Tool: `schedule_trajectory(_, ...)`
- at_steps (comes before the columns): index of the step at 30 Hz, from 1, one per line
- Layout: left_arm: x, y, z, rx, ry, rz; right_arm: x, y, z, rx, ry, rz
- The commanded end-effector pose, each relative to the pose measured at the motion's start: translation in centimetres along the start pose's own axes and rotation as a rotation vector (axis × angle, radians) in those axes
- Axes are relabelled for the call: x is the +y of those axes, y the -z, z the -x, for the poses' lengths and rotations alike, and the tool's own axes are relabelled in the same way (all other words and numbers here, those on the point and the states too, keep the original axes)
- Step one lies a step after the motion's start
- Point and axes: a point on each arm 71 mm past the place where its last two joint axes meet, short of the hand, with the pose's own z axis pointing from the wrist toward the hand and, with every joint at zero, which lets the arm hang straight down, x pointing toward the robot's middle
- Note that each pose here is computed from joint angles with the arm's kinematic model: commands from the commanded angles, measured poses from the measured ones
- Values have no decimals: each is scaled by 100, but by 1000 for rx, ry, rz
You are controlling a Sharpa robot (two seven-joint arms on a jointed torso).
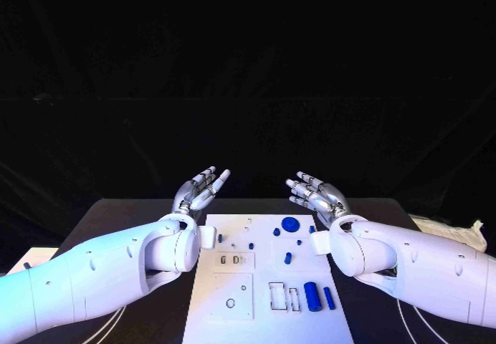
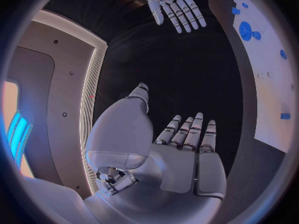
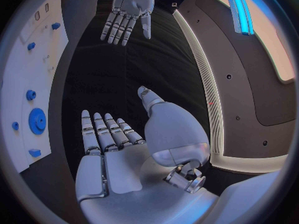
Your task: Assemble the parts on the task board
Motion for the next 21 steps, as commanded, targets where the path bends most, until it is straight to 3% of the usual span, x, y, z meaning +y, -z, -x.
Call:
schedule_trajectory(1,-20,-11,-56,69,44,-12,-21,-17,-135,218,23,-35)
schedule_trajectory(9,-20,-11,-56,69,44,-12,-31,-36,-154,282,39,-53)
schedule_trajectory(10,-54,33,117,86,55,-29,90,-88,155,199,296,104)
schedule_trajectory(21,-134,159,195,171,102,-16,326,-114,251,182,554,234)
